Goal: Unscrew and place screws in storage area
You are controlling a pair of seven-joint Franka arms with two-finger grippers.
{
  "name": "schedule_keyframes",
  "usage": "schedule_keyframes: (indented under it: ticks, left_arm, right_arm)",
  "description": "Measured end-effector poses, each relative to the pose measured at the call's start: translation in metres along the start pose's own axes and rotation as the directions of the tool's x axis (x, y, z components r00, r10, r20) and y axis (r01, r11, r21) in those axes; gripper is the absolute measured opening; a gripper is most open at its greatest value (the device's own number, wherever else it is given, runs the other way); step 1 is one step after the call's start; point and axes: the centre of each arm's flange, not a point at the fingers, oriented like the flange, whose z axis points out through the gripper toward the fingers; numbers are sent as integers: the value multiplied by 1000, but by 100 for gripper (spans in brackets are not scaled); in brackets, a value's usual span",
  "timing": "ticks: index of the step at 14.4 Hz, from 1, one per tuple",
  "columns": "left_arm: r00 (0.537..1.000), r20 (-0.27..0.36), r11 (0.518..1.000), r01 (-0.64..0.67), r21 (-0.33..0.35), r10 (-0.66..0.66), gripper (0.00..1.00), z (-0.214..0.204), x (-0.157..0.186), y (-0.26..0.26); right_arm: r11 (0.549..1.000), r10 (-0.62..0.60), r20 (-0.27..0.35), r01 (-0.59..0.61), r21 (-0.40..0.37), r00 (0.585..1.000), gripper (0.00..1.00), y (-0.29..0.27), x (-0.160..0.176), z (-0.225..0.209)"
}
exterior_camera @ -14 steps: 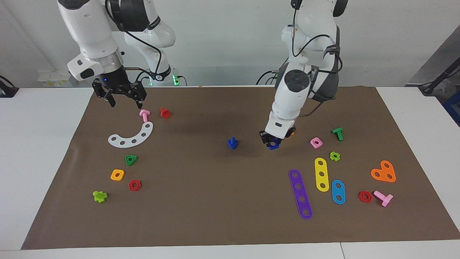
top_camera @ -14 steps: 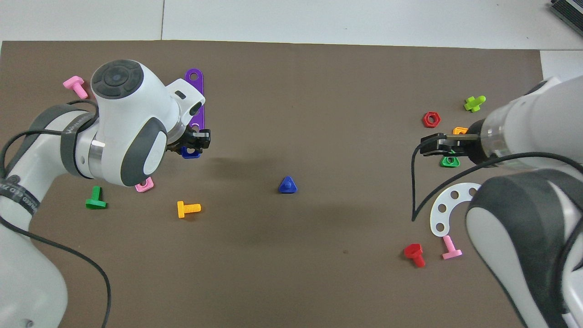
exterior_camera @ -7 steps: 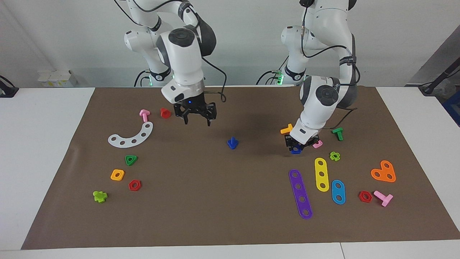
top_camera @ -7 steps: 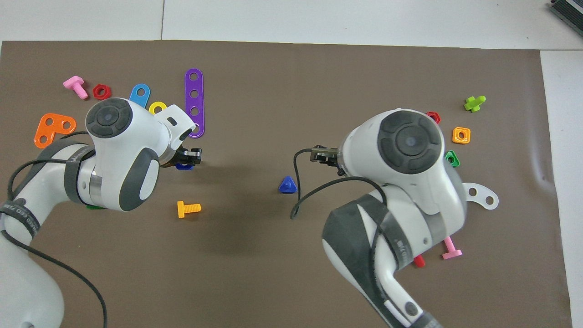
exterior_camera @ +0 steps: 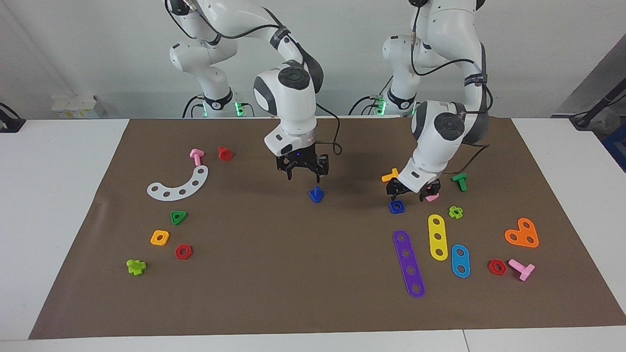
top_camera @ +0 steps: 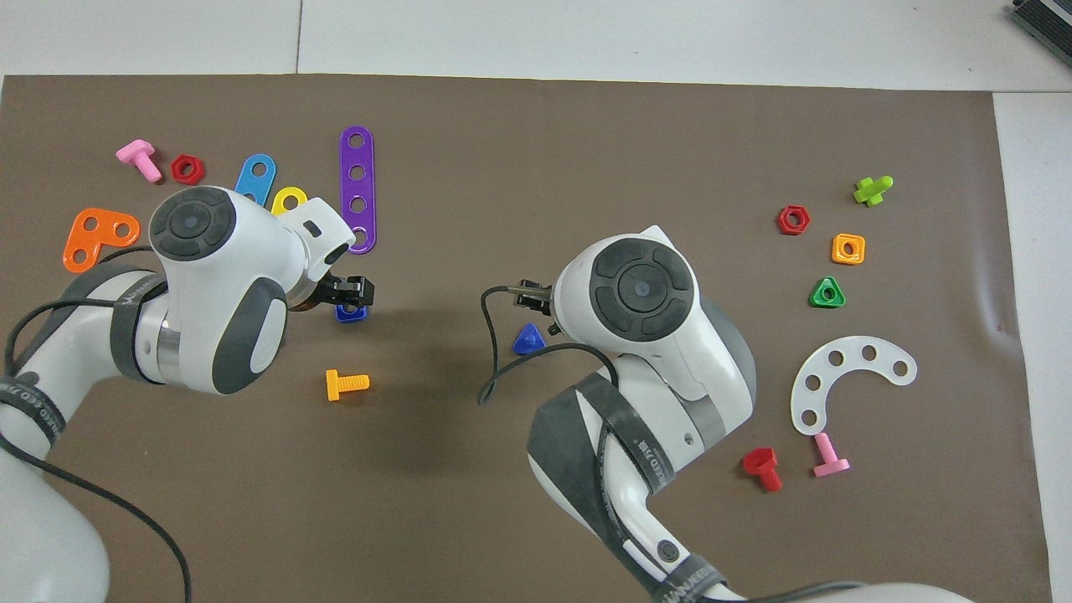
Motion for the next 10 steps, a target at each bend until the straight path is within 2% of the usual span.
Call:
schedule_keyframes:
  ticks: [5, 8, 10]
  left_arm:
    - [997, 36, 997, -75, -3, 75, 100, -57, 15, -74]
    - [991, 42, 992, -125, -10, 125, 100, -82, 5, -141]
    - [993, 40, 994, -111, -9, 111, 100, -101, -6, -162]
  right_arm:
    - [998, -53, 7, 53, -37, 999, 89, -18, -15, 32]
    - [997, -62, -16, 62, -52, 998, 85, -27, -21, 55]
    - [995, -80, -22, 78, -60, 997, 84, -33, -27, 68]
